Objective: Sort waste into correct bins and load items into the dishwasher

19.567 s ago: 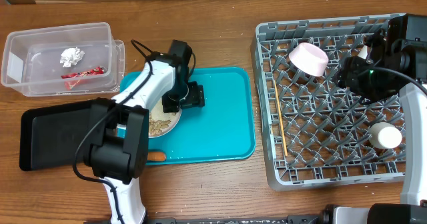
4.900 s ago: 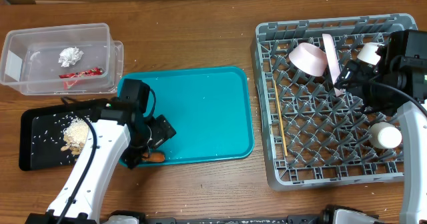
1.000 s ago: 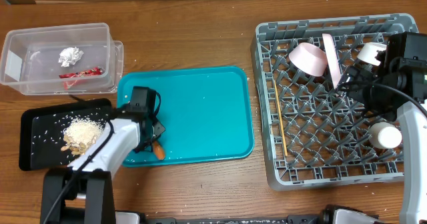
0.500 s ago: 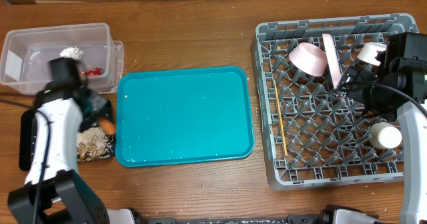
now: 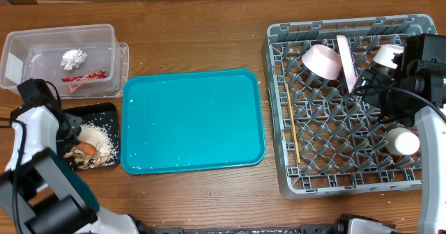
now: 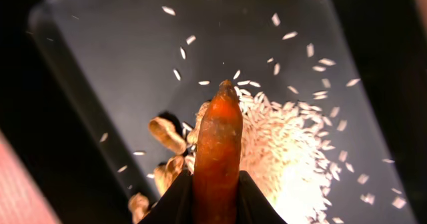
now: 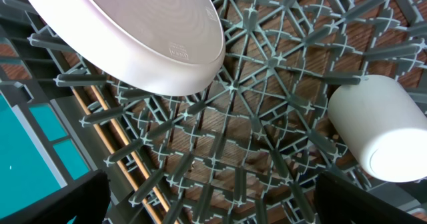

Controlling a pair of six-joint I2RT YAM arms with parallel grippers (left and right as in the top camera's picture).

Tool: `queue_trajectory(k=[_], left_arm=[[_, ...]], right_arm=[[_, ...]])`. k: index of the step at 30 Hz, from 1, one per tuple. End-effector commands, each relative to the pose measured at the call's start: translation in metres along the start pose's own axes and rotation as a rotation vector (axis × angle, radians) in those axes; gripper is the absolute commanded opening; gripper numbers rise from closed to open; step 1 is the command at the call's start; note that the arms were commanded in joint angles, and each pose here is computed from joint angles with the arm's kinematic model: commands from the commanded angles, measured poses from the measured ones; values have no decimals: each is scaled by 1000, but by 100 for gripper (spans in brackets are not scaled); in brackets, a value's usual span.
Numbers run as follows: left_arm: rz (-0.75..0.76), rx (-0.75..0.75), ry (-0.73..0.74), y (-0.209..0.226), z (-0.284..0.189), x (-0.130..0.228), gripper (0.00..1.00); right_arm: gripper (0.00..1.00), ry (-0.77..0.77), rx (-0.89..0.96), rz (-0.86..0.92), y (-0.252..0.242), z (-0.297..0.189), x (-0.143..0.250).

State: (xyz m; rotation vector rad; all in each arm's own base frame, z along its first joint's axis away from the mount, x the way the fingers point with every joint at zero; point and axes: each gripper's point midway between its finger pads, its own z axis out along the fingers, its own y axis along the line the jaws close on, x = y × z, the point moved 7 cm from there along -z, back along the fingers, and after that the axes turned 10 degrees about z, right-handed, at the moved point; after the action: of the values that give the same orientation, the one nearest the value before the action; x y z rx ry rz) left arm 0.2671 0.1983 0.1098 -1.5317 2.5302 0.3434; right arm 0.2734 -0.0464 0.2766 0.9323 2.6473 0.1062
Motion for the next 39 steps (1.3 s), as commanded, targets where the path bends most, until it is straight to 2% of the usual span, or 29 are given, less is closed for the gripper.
queue_trajectory(k=[1, 6, 8, 9, 10, 16, 20, 23, 25, 26, 28, 30, 32, 35, 39], left_arm=[[10, -38, 15, -1, 13, -2, 16], [12, -41, 22, -1, 17, -1, 22], [13, -41, 22, -1, 17, -1, 43], [19, -41, 23, -1, 17, -1, 51], [31, -40, 23, -1, 17, -1, 54], [92, 54, 31, -12, 6, -5, 64], [130, 135, -4, -23, -26, -14, 68], [187, 242, -57, -37, -62, -18, 69], [271, 351, -99, -53, -88, -15, 70], [376, 454, -134, -69, -109, -7, 72], [578, 580, -176, -91, -135, 12, 76], [743, 633, -173, -105, -149, 35, 85], [881, 630, -120, -112, -155, 63, 91], [1012, 563, 18, -108, -154, 104, 100], [1069, 426, 194, -86, -153, 136, 100]], right_arm=[[100, -21, -5, -2, 1, -4, -4], [100, -21, -5, -2, 1, -4, -4], [100, -21, -5, -2, 1, -4, -4], [100, -21, -5, -2, 1, -4, -3], [100, -21, -5, -2, 1, -4, -3], [100, -22, -5, -2, 1, -4, -4], [100, -46, -20, -2, 3, -4, -8], [100, -69, -122, -18, 17, -6, -14], [100, -63, -275, -113, 38, -9, -15], [100, -51, -428, -219, 59, -15, -11], [100, -32, -570, -355, 82, -22, 0], [100, -12, -608, -451, 97, -23, 13], [100, 10, -574, -500, 105, -18, 24], [100, 20, -392, -507, 101, -3, 33], [100, 30, -233, -393, 85, 3, 33]])
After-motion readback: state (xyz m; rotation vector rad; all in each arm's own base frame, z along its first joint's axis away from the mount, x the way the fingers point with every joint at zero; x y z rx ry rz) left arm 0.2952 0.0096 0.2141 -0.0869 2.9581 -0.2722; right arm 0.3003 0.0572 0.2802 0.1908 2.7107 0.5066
